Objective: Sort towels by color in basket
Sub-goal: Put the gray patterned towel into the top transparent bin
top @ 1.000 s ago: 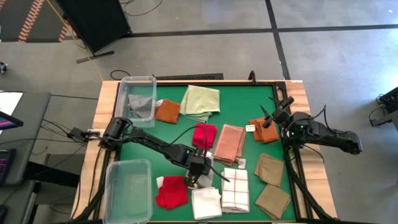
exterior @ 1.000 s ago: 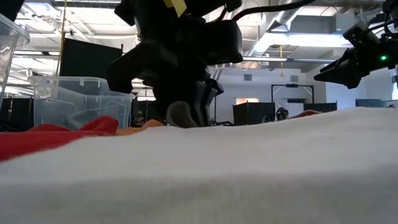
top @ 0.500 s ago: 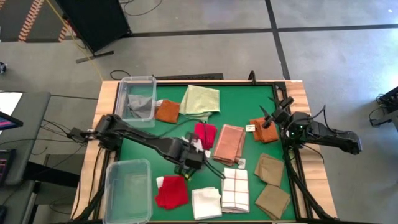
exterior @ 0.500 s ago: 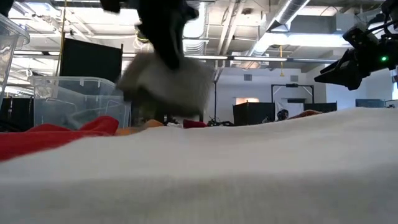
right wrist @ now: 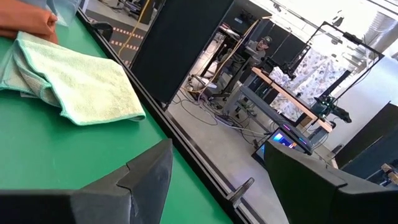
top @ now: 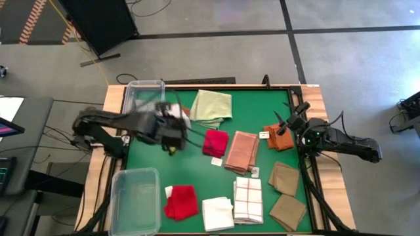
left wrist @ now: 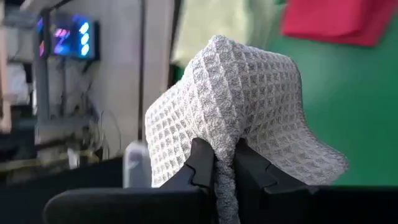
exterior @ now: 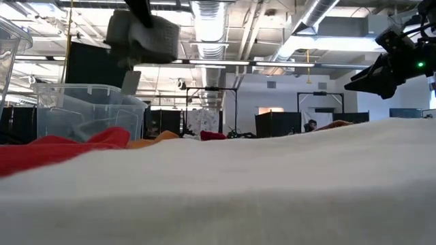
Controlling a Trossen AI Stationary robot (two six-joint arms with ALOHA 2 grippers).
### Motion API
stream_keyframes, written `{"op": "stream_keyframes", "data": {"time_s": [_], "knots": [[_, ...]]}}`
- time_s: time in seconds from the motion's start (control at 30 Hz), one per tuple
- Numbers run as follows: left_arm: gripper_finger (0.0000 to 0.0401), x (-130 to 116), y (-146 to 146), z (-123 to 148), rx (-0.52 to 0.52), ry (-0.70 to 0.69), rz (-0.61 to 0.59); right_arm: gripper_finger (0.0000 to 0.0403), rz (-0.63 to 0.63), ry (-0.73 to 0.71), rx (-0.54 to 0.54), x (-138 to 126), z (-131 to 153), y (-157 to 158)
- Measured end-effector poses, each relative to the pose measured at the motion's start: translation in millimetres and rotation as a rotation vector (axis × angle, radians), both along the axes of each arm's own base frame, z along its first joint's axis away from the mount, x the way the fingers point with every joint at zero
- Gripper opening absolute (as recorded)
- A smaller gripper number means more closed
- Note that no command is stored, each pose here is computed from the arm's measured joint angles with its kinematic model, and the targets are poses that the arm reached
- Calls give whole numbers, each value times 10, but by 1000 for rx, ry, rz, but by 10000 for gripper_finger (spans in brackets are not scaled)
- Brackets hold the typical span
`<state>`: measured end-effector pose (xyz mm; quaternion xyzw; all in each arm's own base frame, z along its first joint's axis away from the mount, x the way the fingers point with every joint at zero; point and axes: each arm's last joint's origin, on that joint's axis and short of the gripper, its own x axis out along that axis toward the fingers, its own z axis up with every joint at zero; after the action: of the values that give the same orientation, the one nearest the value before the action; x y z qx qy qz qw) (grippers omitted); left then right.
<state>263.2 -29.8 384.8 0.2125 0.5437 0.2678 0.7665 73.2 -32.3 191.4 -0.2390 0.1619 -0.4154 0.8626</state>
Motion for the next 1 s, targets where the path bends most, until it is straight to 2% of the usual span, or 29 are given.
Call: {"op": "stream_keyframes", "data": {"time_s": [0.23,0.4,0.73,0.87,1.0], "knots": [[23,-365,425,289,23,-136,179,286,0,0,0,0,0,0],[23,-581,710,311,30,-155,313,286,0,0,0,0,0,0],[25,-863,1187,-142,-35,34,537,286,0,0,0,0,0,0],[26,-905,1304,-380,-112,117,558,286,0,0,0,0,0,0],[27,-895,1380,-566,-185,143,540,286,0,0,0,0,0,0]]}}
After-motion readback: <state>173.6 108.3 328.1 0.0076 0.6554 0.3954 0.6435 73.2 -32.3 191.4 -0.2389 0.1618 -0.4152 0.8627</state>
